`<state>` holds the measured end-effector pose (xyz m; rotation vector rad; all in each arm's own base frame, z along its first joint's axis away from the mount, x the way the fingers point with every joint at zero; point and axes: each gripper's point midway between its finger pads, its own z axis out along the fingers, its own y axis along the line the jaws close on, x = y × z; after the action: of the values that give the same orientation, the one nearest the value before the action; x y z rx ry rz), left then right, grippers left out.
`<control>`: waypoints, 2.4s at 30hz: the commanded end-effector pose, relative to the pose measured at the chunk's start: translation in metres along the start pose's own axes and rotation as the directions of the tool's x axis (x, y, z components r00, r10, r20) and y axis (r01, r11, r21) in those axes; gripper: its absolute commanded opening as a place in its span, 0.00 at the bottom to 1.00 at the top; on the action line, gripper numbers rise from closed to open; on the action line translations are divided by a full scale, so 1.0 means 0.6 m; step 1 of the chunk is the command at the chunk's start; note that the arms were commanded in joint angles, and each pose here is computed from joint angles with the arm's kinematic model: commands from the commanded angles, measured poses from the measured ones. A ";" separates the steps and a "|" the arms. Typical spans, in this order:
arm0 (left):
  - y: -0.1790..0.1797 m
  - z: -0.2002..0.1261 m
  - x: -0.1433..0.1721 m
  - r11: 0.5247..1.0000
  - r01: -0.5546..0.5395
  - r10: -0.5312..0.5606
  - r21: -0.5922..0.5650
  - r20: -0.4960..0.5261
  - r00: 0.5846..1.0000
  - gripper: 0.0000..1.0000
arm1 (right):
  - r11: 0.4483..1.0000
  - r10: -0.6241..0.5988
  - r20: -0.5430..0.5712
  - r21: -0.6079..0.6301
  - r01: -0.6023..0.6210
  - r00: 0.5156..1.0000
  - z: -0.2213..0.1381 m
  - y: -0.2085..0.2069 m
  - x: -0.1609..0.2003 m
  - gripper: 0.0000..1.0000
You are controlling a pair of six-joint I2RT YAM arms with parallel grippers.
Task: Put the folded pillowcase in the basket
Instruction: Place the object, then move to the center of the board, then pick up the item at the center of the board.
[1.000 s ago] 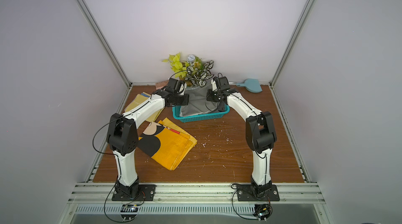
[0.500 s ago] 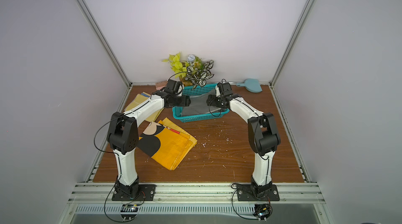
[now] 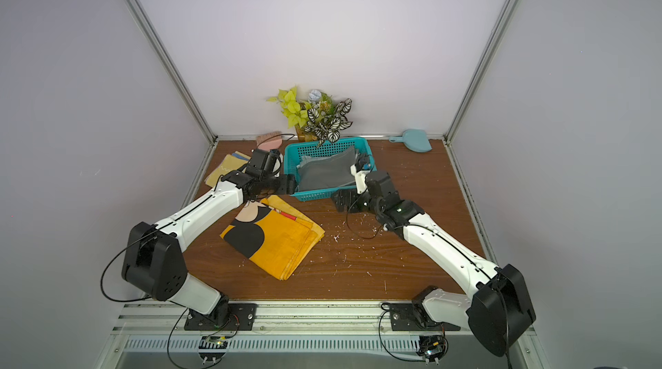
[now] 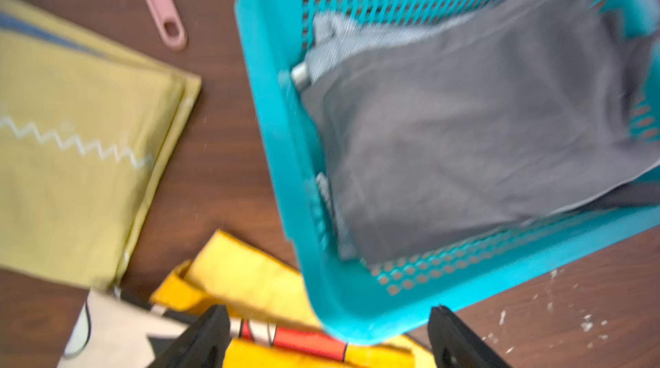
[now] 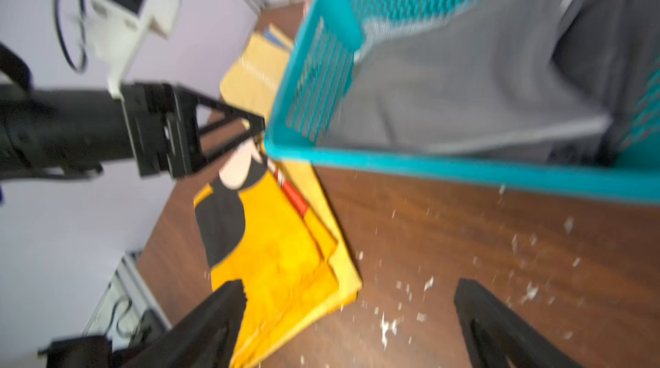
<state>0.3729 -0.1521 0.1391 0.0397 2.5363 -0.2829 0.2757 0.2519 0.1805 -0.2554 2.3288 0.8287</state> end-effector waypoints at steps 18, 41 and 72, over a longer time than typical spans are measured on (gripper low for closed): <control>0.072 -0.032 0.156 0.989 0.133 -0.137 -0.062 -0.060 0.989 0.89 | 0.998 0.060 -0.286 0.008 -0.061 0.956 0.152 0.076 0.239 0.98; 0.083 -0.056 0.138 0.991 0.122 -0.122 -0.062 0.006 0.993 0.93 | 0.994 0.036 -0.424 0.109 0.011 0.905 0.175 0.066 0.281 0.00; -0.007 0.020 0.258 0.978 0.072 -0.022 0.194 -0.246 0.969 0.97 | 0.970 0.227 -0.282 0.148 -0.191 0.932 0.037 -0.104 0.241 0.99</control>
<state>0.2559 -0.1494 0.0505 0.0748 2.7353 -0.5463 0.2016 0.2133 0.0470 -0.0824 2.6937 0.7741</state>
